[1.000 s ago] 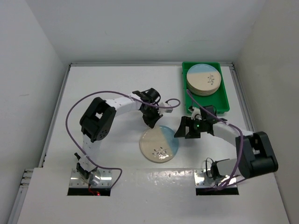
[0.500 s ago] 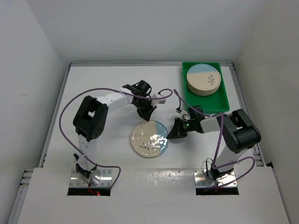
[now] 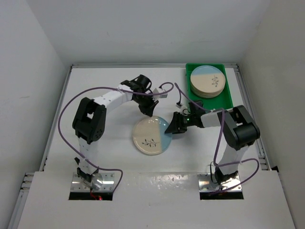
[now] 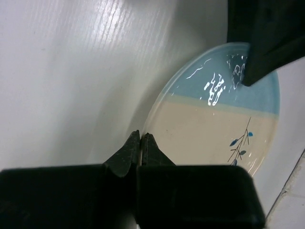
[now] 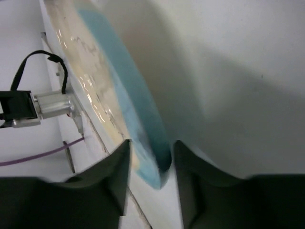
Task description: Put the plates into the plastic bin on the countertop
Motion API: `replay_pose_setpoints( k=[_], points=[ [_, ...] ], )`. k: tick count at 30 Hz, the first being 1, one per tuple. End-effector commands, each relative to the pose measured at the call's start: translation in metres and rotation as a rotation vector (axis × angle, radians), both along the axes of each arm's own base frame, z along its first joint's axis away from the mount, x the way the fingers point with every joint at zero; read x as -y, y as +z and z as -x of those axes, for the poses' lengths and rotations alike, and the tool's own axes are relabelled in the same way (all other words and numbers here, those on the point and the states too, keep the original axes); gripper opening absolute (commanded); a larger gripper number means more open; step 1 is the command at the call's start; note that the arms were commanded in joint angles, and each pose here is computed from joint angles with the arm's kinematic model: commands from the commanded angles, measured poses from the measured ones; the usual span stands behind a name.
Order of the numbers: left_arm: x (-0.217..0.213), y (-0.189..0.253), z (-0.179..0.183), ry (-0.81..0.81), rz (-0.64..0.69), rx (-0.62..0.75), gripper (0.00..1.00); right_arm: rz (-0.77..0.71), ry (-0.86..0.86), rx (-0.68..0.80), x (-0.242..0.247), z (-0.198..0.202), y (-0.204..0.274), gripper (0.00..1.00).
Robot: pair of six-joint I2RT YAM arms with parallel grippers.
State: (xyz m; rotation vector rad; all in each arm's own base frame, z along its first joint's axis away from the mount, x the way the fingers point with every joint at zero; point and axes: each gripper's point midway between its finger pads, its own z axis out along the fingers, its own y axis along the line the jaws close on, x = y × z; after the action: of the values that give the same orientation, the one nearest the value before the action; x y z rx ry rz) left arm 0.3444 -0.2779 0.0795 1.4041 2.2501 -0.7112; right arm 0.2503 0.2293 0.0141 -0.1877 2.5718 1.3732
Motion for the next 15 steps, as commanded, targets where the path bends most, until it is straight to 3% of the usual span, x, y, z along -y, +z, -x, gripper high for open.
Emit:
replay_pose_setpoints(
  k=[1,2,3,5,9,11,12,15],
  points=[
    [0.01,0.047,-0.005,-0.033,0.093,0.081,0.0,-0.073,0.029,-0.024,-0.015,-0.007,0.004,0.36],
    [0.01,0.047,-0.005,-0.033,0.093,0.081,0.0,-0.086,0.036,-0.008,-0.02,-0.01,0.002,0.28],
    [0.01,0.047,-0.005,-0.033,0.093,0.081,0.0,-0.104,0.04,-0.002,-0.021,-0.012,0.006,0.14],
    [0.008,0.048,-0.007,-0.027,0.1,0.078,0.0,-0.131,0.049,0.018,-0.027,-0.013,0.016,0.01],
    [0.0,0.055,-0.024,0.037,0.081,0.105,0.03,-0.175,0.012,0.066,-0.024,-0.029,0.041,0.0],
    [-0.011,0.064,-0.043,0.088,0.068,0.139,0.18,-0.189,-0.038,0.079,-0.017,-0.045,0.057,0.0],
    [-0.016,0.07,-0.051,0.107,0.066,0.161,0.33,-0.203,-0.049,0.121,-0.017,-0.06,0.075,0.0],
    [-0.041,0.102,-0.085,0.211,0.064,0.242,0.46,-0.247,-0.112,0.227,-0.005,-0.099,0.127,0.0]
  ],
)
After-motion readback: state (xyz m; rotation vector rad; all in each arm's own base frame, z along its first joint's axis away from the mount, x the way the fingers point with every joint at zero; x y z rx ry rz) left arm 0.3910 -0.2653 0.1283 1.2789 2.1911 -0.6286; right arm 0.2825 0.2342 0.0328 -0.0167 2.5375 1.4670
